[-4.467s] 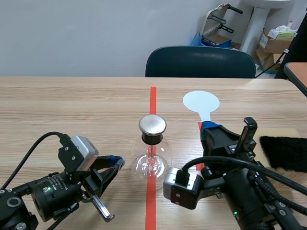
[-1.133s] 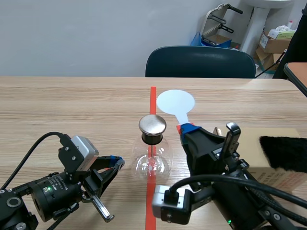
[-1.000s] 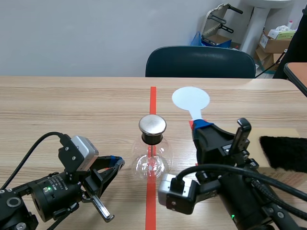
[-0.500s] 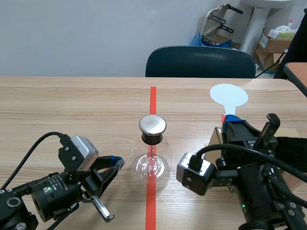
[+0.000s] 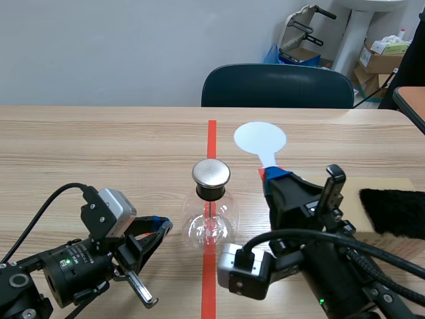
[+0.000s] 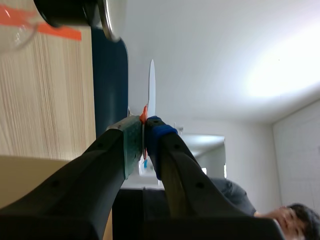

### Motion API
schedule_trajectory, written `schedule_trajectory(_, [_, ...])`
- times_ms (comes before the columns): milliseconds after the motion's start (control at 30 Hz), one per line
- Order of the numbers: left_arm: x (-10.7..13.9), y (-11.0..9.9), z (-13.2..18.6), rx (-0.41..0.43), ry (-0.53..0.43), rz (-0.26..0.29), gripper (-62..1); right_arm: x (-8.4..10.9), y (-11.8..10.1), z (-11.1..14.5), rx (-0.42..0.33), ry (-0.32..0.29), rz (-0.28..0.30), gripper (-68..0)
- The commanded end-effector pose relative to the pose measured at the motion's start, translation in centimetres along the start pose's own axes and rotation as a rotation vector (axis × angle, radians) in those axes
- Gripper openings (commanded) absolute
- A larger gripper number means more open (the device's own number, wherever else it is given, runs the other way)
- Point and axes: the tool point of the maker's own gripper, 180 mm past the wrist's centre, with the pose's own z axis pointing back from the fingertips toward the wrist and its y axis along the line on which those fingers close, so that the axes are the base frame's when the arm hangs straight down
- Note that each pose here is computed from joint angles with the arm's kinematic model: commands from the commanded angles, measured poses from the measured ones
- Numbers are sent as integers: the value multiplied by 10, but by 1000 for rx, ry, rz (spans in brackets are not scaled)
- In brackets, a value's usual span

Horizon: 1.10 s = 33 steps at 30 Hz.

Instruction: Do the electroscope experiment

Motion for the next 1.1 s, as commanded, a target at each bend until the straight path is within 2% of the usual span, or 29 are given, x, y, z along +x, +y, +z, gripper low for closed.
schedule_trajectory(0, [11,0,-4,0,-36,4,-578,3,-7,-3,-27,-30,10,-664])
schedule_trajectory(300, [11,0,-4,0,-36,4,-578,46,-7,3,-26,-270,14,-664])
schedule_trajectory(400, [11,0,-4,0,-36,4,-578,54,-6,6,-26,-320,14,-664])
schedule_trajectory(500, [11,0,-4,0,-36,4,-578,58,-6,7,-26,-342,14,-664])
schedule_trajectory(700, [11,0,-4,0,-36,4,-578,55,-6,6,-26,-327,14,-664])
schedule_trajectory(900, [11,0,-4,0,-36,4,-578,36,-7,1,-26,-215,12,-664])
schedule_trajectory(1067, [11,0,-4,0,-36,4,-578,12,-7,-3,-27,-79,11,-664])
